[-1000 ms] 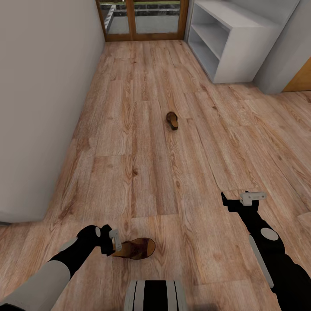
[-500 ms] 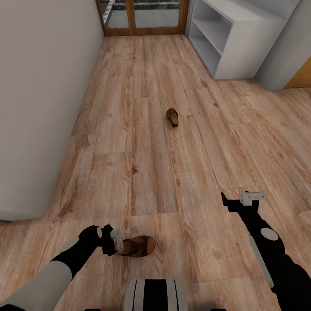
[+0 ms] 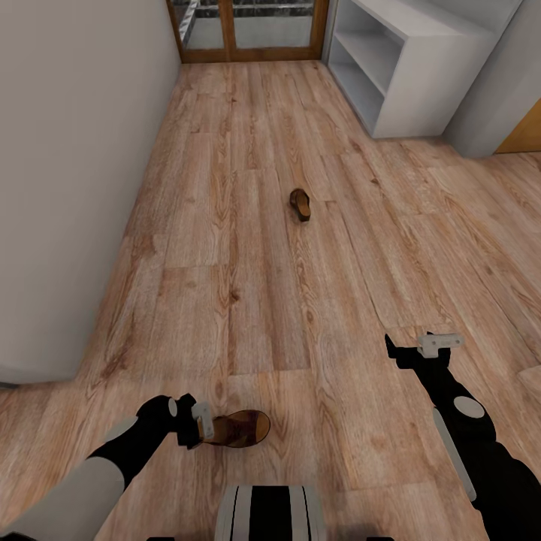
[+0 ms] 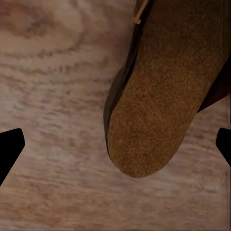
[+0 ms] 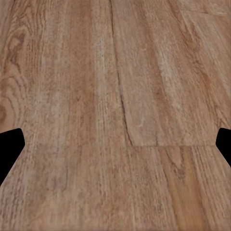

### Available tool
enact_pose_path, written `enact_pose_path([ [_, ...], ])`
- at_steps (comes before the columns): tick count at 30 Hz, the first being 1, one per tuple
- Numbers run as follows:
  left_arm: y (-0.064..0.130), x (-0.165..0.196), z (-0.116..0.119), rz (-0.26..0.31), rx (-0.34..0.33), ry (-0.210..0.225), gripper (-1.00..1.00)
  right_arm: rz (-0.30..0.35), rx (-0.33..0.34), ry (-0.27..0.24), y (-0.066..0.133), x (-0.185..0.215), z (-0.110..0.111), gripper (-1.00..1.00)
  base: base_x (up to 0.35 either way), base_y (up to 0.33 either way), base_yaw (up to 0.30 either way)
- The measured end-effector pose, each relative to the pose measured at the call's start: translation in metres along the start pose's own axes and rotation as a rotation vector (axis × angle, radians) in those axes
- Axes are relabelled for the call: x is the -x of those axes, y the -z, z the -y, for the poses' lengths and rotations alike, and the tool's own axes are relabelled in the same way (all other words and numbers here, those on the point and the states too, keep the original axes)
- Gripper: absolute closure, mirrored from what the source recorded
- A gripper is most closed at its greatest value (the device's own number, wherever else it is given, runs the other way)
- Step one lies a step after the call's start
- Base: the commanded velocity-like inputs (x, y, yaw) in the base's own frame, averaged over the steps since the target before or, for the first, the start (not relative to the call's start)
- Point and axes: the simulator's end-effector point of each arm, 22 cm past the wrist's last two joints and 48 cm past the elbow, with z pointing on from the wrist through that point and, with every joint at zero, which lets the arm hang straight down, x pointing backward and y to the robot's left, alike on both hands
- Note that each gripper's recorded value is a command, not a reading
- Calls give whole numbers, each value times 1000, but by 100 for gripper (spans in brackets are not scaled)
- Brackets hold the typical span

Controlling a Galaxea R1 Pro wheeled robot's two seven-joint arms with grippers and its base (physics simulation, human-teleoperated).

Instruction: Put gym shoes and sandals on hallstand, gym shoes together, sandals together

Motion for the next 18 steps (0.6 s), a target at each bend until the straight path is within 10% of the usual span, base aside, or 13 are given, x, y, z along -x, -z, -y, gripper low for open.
enact_pose_path([
  [18, -7, -12, 3, -13, 75, 6, -100, 0, -1, 1, 0, 0, 0, -100, 0, 0, 0],
])
